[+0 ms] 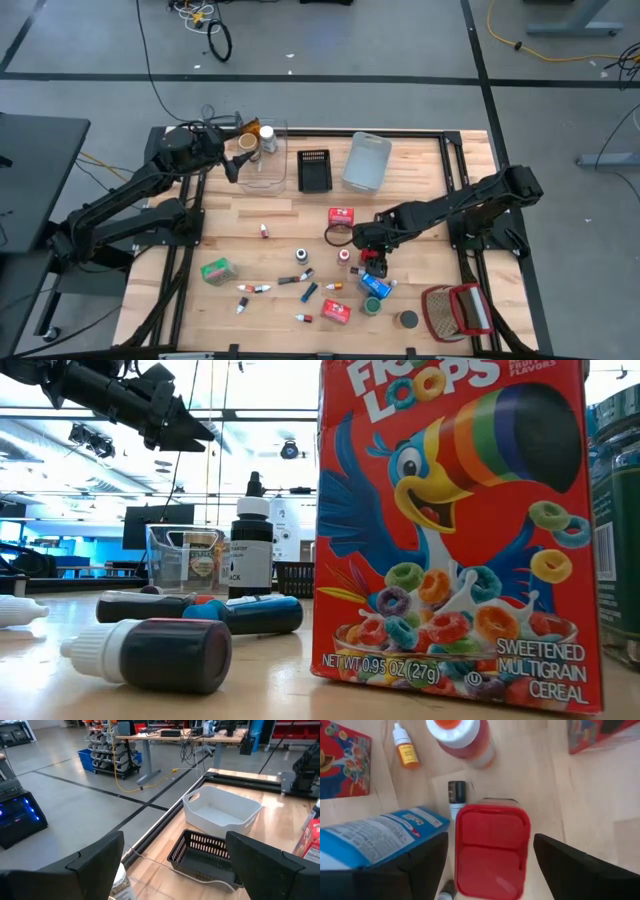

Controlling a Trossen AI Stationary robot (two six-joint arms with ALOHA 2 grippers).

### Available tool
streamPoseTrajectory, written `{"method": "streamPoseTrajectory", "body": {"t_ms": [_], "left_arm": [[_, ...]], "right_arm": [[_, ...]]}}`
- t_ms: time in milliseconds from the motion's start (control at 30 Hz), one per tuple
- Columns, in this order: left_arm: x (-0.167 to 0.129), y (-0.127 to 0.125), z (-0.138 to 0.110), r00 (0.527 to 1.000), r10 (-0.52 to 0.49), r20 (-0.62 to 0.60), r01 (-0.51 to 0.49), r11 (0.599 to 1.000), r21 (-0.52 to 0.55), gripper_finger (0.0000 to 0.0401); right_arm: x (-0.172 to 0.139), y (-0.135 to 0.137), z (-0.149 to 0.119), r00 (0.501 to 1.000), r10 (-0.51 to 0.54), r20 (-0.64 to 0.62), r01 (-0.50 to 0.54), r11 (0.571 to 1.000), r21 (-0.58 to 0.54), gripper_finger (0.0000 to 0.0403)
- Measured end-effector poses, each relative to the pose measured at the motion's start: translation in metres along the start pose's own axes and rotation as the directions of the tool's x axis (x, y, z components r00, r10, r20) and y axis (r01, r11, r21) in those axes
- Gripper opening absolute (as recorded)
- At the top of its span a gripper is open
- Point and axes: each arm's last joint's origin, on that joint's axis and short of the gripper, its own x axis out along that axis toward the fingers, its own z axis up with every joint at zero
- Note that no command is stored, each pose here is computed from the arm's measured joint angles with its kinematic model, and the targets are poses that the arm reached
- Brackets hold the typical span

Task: Pick & Place Kitchen Items
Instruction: Put the red seasoning can into the transparent bin

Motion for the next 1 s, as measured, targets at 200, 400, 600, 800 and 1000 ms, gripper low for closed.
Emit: {"method": "streamPoseTrajectory", "body": {"t_ms": [200, 400, 600, 800, 1000], "left_arm": [[0.000, 0.000, -0.002, 1.000, -0.002, -0.017, 0.002, 1.000, 0.009, 0.0357], [0.000, 0.000, -0.002, 1.000, -0.002, -0.017, 0.002, 1.000, 0.009, 0.0357], [0.000, 0.000, -0.002, 1.000, -0.002, -0.017, 0.002, 1.000, 0.009, 0.0357], [0.000, 0.000, -0.002, 1.000, -0.002, -0.016, 0.002, 1.000, 0.009, 0.0357], [0.000, 0.000, -0.001, 1.000, -0.003, -0.015, 0.003, 1.000, 0.009, 0.0357]], "right_arm": [[0.011, -0.001, -0.005, 1.000, 0.019, 0.015, -0.019, 0.999, -0.035, 0.0304], [0.015, -0.005, -0.009, 0.999, -0.037, 0.024, 0.039, 0.996, -0.076, 0.0296], [0.015, -0.005, -0.009, 0.999, -0.035, 0.023, 0.036, 0.997, -0.071, 0.0244], [0.012, -0.003, -0.004, 0.999, -0.015, 0.040, 0.014, 0.999, 0.029, 0.0223], [-0.009, 0.003, 0.006, 0.997, 0.025, 0.070, -0.031, 0.997, 0.075, 0.0243]]}}
